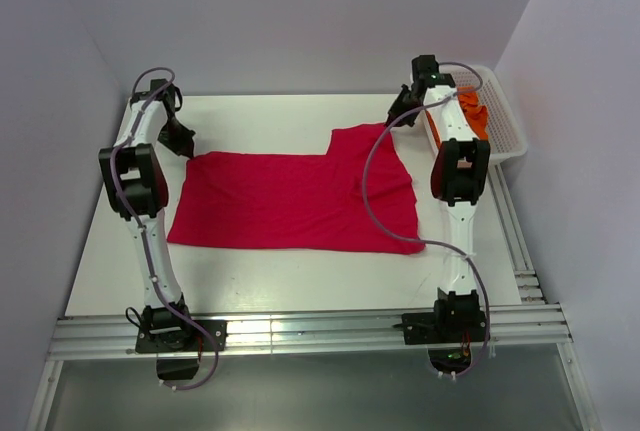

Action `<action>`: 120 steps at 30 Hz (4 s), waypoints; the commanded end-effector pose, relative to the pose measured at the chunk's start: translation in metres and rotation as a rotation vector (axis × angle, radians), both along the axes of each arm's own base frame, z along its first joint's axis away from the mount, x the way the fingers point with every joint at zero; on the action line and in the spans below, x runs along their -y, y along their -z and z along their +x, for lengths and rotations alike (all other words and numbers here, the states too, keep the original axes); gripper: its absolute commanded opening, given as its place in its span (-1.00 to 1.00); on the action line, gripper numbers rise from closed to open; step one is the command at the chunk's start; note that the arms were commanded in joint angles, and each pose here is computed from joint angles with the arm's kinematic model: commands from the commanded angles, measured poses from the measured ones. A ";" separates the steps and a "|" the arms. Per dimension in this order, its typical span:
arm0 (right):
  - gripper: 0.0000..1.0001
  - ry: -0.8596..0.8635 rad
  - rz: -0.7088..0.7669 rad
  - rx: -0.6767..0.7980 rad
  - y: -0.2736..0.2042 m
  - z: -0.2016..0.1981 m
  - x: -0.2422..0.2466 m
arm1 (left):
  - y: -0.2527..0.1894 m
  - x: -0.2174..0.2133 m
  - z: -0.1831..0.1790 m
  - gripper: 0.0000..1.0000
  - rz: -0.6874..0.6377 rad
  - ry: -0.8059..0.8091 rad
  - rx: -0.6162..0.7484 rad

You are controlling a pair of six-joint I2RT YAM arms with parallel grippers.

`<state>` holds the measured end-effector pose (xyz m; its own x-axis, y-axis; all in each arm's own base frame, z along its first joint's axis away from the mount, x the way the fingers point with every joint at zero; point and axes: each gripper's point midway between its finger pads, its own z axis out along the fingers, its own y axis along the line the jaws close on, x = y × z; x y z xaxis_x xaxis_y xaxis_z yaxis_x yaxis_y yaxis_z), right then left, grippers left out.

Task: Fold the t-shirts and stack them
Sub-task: Grap the side of the flattened tshirt furthest away from the robot with both arms, then fold the other side of the tshirt into a rectangle

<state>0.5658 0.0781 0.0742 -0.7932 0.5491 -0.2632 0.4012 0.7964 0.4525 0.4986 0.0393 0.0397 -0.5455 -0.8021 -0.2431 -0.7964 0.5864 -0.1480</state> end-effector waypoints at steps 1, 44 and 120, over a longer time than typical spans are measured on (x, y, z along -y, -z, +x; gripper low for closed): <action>-1.00 0.009 -0.014 0.133 -0.069 0.002 0.004 | -0.050 -0.003 0.004 -1.00 0.029 0.024 0.108; -1.00 -0.090 -0.202 0.000 -0.043 -0.264 -0.001 | -0.038 -0.033 -0.170 -0.99 0.113 0.036 0.036; -0.54 -0.378 -0.174 -0.263 0.021 -0.198 -0.118 | -0.002 -0.038 -0.165 -0.36 0.032 -0.019 0.034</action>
<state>0.3668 0.1929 0.0340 -0.9835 0.1759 -0.0411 0.1632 0.9627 0.2156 0.3276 0.0760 0.0291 -0.5163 -0.8192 -0.2499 -0.8229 0.5553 -0.1201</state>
